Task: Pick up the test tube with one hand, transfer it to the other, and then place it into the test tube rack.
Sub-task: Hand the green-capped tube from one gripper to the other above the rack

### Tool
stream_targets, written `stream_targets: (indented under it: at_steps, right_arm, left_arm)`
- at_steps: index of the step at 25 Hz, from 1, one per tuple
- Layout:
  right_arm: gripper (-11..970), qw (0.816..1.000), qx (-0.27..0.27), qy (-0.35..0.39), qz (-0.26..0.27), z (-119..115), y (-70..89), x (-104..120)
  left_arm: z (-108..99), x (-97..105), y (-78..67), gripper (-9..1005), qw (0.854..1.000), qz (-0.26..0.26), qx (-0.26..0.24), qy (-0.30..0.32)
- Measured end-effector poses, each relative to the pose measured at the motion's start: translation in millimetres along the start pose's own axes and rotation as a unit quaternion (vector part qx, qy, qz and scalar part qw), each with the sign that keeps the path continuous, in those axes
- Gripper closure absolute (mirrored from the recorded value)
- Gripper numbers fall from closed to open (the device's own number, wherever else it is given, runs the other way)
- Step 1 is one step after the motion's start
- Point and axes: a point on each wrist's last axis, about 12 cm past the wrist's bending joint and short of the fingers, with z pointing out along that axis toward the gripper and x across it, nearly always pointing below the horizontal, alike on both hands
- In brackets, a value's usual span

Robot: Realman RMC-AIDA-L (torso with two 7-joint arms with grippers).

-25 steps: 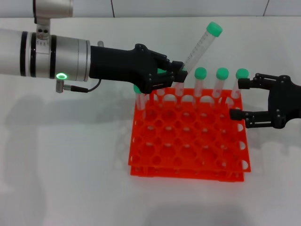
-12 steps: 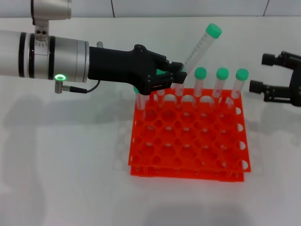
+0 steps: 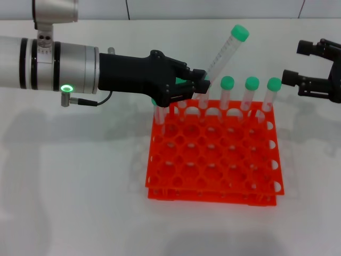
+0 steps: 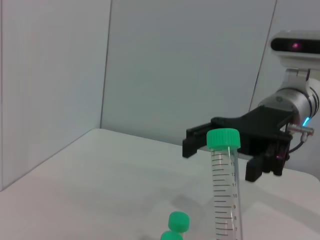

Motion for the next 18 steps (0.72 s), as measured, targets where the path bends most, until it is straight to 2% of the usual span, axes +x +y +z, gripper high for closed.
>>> stream_targets:
  at_steps: [8, 18]
  right_arm:
    - [102, 0.999, -0.004, -0.033, 0.003, 2, -0.4, -10]
    - [103, 0.998, -0.047, -0.046, 0.0, 31, 4.6, -21]
  left_arm:
    - [-1, 2, 0.2, 818, 1.0, -0.004, -0.005, -0.001]
    - [-1, 2, 0.5, 820, 1.0, -0.004, -0.006, -0.001]
